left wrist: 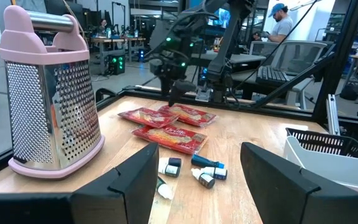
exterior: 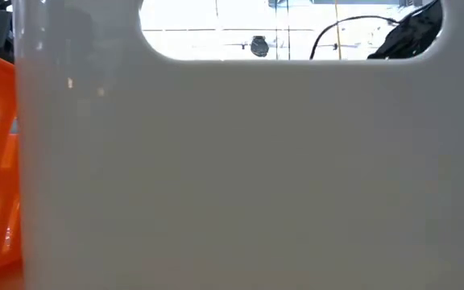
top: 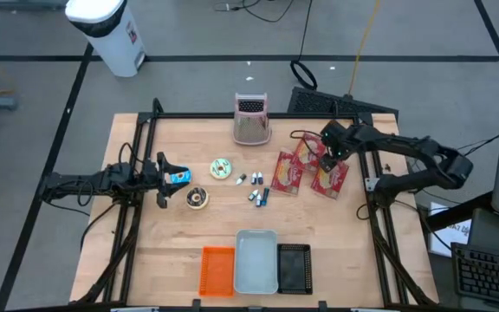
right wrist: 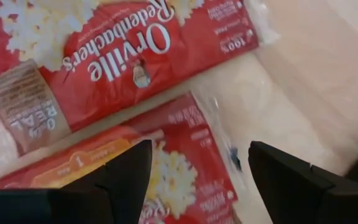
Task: Pick & Place Food Item
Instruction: Put the right red popcorn bag into the gray bin
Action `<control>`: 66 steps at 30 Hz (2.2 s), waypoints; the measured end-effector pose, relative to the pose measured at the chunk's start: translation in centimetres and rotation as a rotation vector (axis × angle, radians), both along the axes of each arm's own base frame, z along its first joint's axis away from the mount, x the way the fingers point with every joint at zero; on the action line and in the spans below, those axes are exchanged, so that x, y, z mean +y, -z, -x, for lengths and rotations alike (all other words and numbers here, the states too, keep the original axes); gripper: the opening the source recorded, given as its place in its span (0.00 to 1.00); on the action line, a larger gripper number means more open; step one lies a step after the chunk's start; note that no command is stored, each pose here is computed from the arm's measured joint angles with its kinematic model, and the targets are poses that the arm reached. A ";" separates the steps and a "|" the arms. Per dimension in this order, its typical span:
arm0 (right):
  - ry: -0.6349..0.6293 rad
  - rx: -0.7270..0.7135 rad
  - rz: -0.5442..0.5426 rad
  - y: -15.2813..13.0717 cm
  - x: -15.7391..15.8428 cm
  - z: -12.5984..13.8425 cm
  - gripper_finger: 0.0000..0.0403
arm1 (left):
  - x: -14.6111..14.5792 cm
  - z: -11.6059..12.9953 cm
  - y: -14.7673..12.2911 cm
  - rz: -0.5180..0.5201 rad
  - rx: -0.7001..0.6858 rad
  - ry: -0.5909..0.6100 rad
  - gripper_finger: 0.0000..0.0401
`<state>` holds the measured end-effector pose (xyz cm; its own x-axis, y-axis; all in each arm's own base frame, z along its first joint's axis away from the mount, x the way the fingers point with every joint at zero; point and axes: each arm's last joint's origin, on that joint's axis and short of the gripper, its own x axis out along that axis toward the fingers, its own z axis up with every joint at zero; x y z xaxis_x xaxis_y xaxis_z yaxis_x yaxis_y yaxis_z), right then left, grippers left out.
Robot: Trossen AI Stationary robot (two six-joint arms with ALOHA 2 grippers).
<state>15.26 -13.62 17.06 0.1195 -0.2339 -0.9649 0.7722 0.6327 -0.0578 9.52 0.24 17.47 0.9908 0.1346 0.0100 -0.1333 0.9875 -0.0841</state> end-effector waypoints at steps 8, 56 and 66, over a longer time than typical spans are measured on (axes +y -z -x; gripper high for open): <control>-0.011 0.001 -0.091 1.7 -1.6 0.2 0.61 | 0.0 0.0 0.0 0.000 0.000 0.000 0.57; -0.244 -0.726 0.364 -10.8 6.6 2.6 0.00 | 0.0 0.0 0.0 0.000 0.000 0.000 0.57; -0.535 -1.119 0.405 -12.4 10.7 -0.4 0.00 | 0.0 0.0 0.0 0.000 0.000 0.000 0.57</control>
